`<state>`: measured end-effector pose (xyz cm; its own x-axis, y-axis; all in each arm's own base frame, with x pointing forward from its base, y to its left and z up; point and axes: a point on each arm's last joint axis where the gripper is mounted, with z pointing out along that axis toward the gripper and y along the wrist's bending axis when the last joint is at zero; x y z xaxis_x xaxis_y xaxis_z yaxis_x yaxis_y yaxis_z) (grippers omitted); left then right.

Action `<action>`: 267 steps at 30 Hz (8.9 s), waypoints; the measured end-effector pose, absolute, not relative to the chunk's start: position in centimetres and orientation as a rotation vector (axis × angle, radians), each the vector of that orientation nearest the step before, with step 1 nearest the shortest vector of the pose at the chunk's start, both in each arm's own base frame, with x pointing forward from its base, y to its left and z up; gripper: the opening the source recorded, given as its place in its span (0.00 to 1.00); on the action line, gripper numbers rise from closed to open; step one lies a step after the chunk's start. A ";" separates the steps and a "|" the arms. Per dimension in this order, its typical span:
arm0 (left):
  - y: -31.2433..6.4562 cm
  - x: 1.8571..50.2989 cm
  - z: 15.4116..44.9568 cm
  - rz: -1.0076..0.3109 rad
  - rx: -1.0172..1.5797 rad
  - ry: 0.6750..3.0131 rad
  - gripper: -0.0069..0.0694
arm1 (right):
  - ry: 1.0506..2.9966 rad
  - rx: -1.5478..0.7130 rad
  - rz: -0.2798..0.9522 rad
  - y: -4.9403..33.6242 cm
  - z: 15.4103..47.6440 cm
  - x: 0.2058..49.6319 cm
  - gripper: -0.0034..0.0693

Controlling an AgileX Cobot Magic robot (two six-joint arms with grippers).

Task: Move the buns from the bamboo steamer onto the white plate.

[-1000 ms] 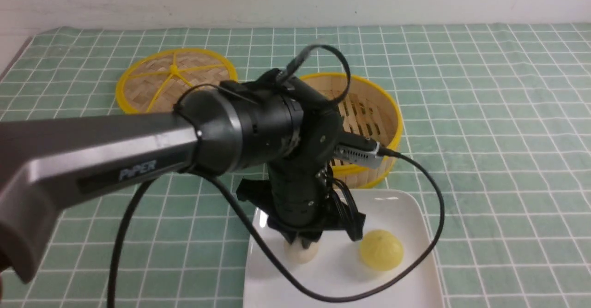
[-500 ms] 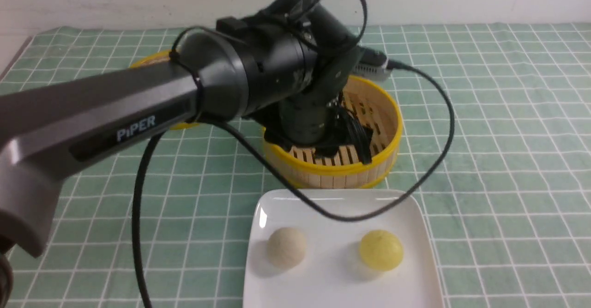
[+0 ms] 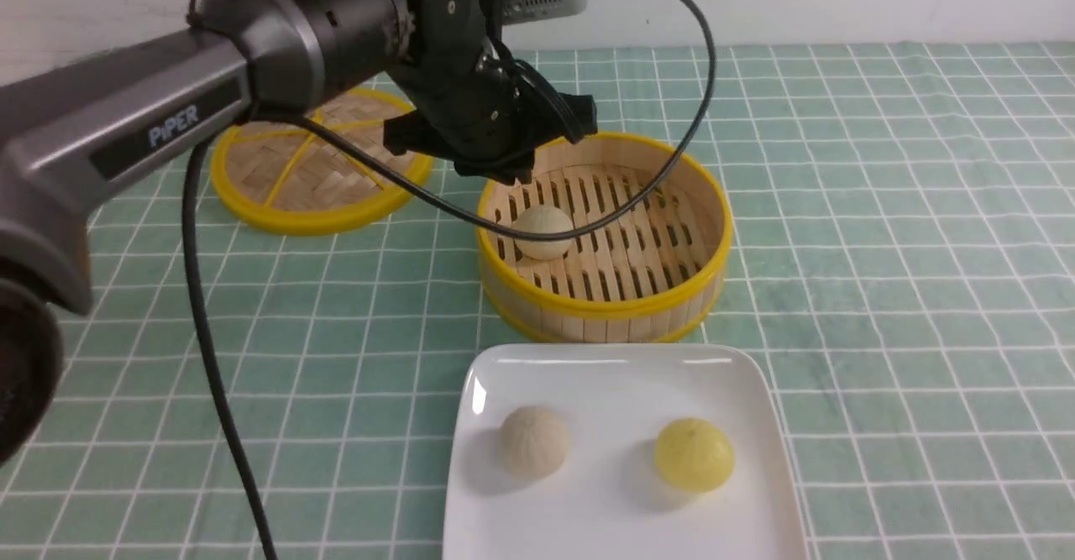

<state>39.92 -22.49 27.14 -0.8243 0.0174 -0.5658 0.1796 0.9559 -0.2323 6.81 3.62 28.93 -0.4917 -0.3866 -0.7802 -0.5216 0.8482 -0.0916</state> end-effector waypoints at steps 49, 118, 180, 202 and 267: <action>-20.8 21.8 31.1 -0.308 0.811 2.761 0.12 | 2.148 -0.659 0.193 3.6 28.9 6.8 0.19; -21.6 20.4 32.4 -0.473 0.698 2.310 0.09 | 1.664 -0.402 0.529 1.1 30.8 2.0 0.03; -17.2 18.5 38.4 -0.313 0.547 2.254 0.14 | 1.880 -0.009 0.033 0.1 17.5 5.2 0.07; -2.9 5.1 38.6 -0.615 0.304 1.920 0.15 | 1.879 -0.009 0.033 0.1 17.5 5.2 0.11; 0.7 5.2 17.3 -0.028 -0.207 1.866 0.22 | 1.879 -0.009 0.033 0.1 17.5 5.2 0.21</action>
<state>5.18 0.68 17.25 -0.2862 -0.1568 -0.9453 -0.1282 0.9839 -0.1244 5.18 0.06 17.47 -0.3038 0.0102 -0.9527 -0.0228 0.9996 0.0180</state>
